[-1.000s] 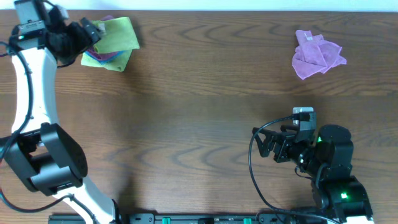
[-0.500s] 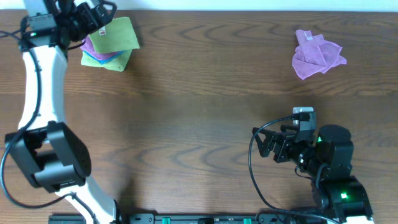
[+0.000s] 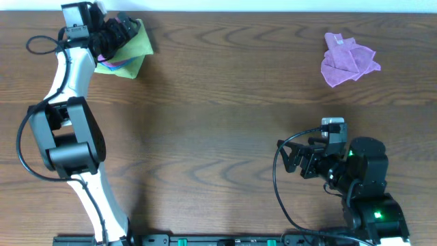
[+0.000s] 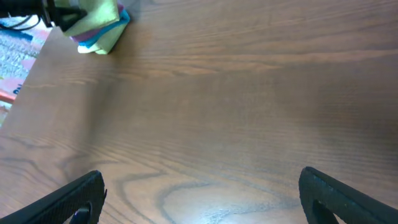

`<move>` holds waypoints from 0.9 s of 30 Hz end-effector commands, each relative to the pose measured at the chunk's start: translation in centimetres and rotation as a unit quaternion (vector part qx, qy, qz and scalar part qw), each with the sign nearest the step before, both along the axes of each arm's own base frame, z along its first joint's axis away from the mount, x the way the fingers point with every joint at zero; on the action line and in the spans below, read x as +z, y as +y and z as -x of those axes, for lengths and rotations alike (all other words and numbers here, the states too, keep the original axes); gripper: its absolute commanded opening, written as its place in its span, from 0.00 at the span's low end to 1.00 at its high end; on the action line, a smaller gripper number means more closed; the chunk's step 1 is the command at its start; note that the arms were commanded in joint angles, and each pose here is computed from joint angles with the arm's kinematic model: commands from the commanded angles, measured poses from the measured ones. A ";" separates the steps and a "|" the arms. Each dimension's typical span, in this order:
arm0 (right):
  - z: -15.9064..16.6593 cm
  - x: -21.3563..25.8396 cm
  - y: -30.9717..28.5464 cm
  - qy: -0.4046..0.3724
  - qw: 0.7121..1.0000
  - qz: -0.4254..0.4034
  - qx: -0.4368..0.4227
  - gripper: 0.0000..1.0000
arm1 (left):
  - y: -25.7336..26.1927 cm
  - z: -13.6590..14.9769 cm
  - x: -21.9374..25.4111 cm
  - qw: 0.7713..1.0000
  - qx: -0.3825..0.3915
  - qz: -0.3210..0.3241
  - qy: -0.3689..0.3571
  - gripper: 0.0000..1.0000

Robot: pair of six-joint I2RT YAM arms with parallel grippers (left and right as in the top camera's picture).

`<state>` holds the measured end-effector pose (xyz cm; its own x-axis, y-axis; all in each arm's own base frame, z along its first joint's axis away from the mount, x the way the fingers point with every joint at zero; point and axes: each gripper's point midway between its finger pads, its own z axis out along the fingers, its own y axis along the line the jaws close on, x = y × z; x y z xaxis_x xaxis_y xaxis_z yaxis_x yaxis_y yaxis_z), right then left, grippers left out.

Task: Fold the cloth
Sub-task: 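Lay the green cloth flat on top of the stack and adjust it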

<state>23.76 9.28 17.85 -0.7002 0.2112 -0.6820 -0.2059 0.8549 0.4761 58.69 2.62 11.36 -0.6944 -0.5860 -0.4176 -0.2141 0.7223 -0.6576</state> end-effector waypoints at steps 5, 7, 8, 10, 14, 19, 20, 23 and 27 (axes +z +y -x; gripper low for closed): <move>0.0 0.0 -0.1 0.002 1.000 -0.007 -0.006 0.99 | 3.2 0.8 -5.1 0.996 0.056 0.016 0.068 0.95; 0.0 0.0 -0.1 0.002 1.000 -0.007 -0.006 0.99 | 3.6 0.8 -5.4 0.996 0.053 0.008 0.068 0.96; 0.0 0.0 -0.1 0.002 1.000 -0.007 -0.006 0.99 | 3.8 0.7 -5.4 0.997 0.049 0.000 0.062 0.95; 0.0 0.0 -0.1 0.002 1.000 -0.007 -0.006 0.99 | 4.1 0.6 -5.2 0.998 0.045 -0.007 0.054 0.95; 0.0 0.0 -0.1 0.002 1.000 -0.007 -0.006 0.99 | 3.2 -0.6 -3.2 1.000 -0.002 -0.008 -0.005 0.96; 0.0 0.0 -0.1 0.002 1.000 -0.007 -0.006 0.99 | 2.8 -2.0 0.2 0.997 -0.020 -0.008 -0.072 0.96; 0.0 0.0 -0.1 0.002 1.000 -0.007 -0.006 0.99 | 2.8 -2.2 0.9 0.996 -0.021 -0.010 -0.084 0.95; 0.0 0.0 -0.1 0.002 1.000 -0.007 -0.006 0.99 | 2.8 -2.4 2.4 0.994 -0.022 -0.014 -0.102 0.95; 0.0 0.0 -0.1 0.002 1.000 -0.007 -0.006 0.99 | 2.7 -2.2 4.3 0.993 -0.025 -0.016 -0.118 0.95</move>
<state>23.76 9.28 17.85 -0.7002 0.2112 -0.6820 -0.2059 0.8549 0.4761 60.92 5.23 11.86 -0.6357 -0.5593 -0.5320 -0.0867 0.7366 -0.6708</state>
